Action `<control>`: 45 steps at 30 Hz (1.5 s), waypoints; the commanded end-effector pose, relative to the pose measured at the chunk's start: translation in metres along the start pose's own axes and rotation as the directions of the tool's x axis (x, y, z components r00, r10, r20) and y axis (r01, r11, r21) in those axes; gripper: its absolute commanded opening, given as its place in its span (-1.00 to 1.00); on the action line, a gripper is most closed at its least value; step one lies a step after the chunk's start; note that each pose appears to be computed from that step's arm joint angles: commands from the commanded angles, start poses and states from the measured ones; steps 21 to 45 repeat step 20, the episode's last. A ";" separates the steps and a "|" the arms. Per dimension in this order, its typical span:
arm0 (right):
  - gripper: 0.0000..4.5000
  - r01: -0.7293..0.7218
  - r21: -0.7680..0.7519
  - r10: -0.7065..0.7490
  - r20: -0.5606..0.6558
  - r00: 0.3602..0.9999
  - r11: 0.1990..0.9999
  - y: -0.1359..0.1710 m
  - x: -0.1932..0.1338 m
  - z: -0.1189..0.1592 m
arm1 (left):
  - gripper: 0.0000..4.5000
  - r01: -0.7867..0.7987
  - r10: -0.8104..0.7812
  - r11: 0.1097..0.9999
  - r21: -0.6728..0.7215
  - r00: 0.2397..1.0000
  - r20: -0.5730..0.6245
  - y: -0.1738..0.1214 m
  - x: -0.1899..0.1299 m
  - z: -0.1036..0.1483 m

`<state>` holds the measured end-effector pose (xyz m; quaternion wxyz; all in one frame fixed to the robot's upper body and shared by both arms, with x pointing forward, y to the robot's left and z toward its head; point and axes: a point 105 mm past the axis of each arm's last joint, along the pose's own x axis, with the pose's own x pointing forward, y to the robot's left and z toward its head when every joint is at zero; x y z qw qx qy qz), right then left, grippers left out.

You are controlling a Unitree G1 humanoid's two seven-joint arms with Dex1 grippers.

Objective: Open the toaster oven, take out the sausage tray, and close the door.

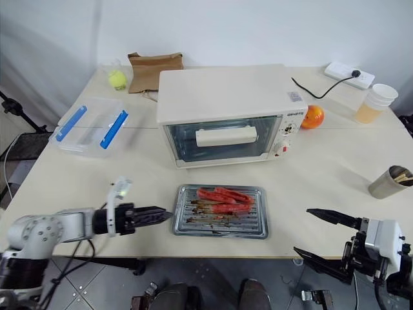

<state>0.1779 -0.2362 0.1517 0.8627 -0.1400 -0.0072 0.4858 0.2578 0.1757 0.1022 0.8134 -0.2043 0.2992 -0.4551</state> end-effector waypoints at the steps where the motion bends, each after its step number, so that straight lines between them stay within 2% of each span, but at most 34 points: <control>1: 1.00 -0.039 0.018 0.039 0.018 0.999 0.999 -0.006 0.000 0.002 | 1.00 -0.041 0.012 0.949 0.313 0.996 0.094 0.002 -0.041 0.015; 3: 1.00 -0.056 0.018 0.056 0.020 0.998 0.998 -0.010 0.000 0.001 | 1.00 -0.074 0.024 0.875 0.478 0.994 0.110 0.004 -0.057 0.014; 5: 1.00 -0.056 0.004 0.056 0.037 0.998 0.998 -0.018 -0.001 0.004 | 1.00 -0.159 0.064 0.737 0.657 0.984 0.166 0.002 -0.078 0.026; 8: 1.00 -0.054 -0.001 0.054 0.054 0.997 0.999 -0.024 -0.005 0.008 | 1.00 -0.208 0.050 0.575 0.792 0.974 0.220 -0.008 -0.099 0.043; 10: 1.00 -0.062 -0.001 0.062 0.055 0.997 0.998 -0.024 -0.007 0.009 | 1.00 -0.214 0.032 0.520 0.827 0.972 0.231 -0.013 -0.108 0.047; 12: 1.00 -0.059 0.013 0.058 0.060 0.996 0.998 -0.024 -0.010 0.010 | 1.00 -0.228 0.033 0.512 0.829 0.969 0.246 -0.017 -0.113 0.048; 17: 1.00 -0.071 0.012 0.071 0.047 0.996 0.997 -0.022 -0.014 0.009 | 1.00 -0.174 0.047 0.500 0.848 0.984 0.175 -0.020 -0.112 0.036; 20: 1.00 -0.065 0.010 0.064 0.052 0.997 0.998 -0.024 -0.011 0.010 | 1.00 -0.181 0.051 0.531 0.828 0.982 0.182 -0.018 -0.106 0.034; 45: 1.00 -0.065 0.010 0.064 0.052 0.997 0.998 -0.024 -0.011 0.010 | 1.00 -0.181 0.051 0.531 0.828 0.982 0.182 -0.018 -0.106 0.034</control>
